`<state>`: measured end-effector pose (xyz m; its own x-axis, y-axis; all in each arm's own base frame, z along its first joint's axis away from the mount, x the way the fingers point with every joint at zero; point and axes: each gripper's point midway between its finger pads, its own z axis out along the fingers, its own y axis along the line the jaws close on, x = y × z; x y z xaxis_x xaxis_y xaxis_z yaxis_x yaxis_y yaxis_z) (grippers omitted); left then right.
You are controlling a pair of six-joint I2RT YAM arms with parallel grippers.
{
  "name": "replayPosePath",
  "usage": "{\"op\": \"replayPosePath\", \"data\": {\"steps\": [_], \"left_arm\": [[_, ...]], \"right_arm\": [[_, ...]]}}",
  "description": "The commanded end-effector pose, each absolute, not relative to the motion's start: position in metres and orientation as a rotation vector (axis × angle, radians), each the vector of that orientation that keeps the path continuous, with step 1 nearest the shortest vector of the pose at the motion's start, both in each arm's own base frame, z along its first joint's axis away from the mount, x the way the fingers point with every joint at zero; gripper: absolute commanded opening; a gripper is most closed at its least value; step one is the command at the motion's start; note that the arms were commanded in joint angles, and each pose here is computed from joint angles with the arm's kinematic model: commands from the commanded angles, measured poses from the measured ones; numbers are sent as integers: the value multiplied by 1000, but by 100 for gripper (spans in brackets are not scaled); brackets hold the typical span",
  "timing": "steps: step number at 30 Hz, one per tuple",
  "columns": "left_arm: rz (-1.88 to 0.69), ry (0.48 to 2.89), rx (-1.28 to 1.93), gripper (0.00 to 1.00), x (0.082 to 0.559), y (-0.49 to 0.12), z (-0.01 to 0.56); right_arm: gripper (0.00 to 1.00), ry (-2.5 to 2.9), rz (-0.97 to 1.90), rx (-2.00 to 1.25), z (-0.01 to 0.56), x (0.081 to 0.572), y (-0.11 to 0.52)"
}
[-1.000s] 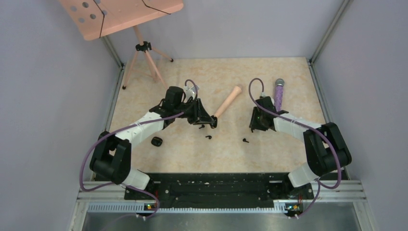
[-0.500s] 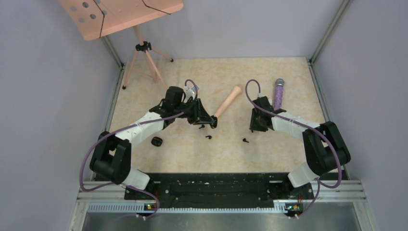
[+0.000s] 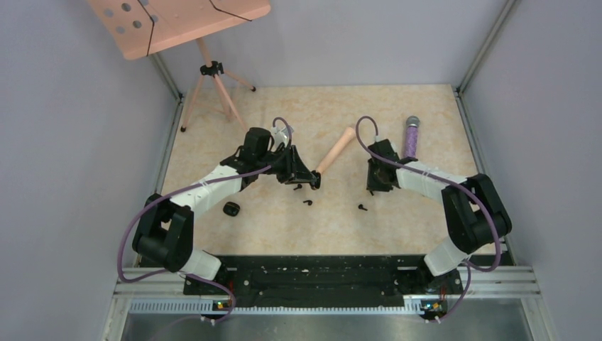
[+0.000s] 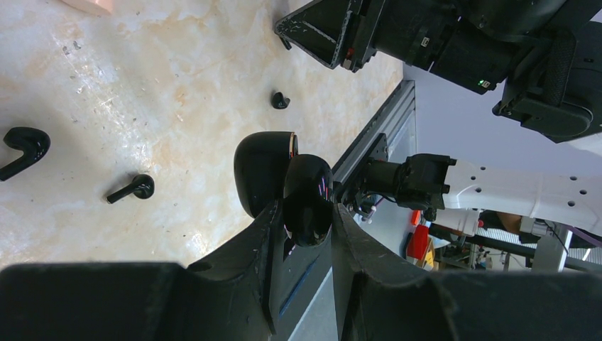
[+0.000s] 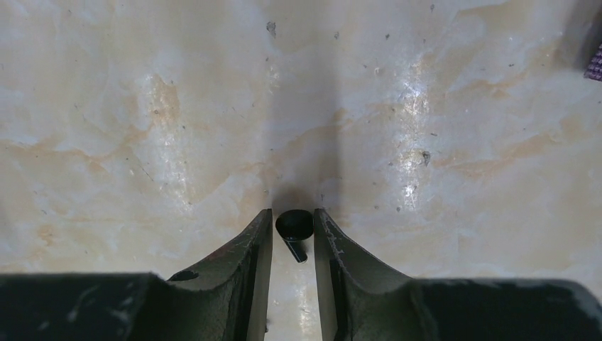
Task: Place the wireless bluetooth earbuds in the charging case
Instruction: Move the left earbud to the center of the board, then insert the left earbud into the left side groove of the charging case.
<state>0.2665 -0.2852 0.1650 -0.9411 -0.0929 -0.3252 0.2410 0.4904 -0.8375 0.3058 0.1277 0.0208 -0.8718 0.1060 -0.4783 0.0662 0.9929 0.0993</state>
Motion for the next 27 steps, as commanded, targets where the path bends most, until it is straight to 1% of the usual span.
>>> {"op": "replayPosePath", "data": {"steps": [1,5,16,27], "left_arm": [[-1443,2337,176,0,271,-289,185],[-1442,2338,175,0,271,-289,186],[-1445,2337,176,0,273,-291,186],[-1439,2343,175,0,272,-290,185]], "right_arm": [[27,2660,98,83,15,305,134],[28,2667,77,68,13,305,132],[29,2713,-8,-120,10,294,122],[28,2745,10,-220,0,294,127]]}}
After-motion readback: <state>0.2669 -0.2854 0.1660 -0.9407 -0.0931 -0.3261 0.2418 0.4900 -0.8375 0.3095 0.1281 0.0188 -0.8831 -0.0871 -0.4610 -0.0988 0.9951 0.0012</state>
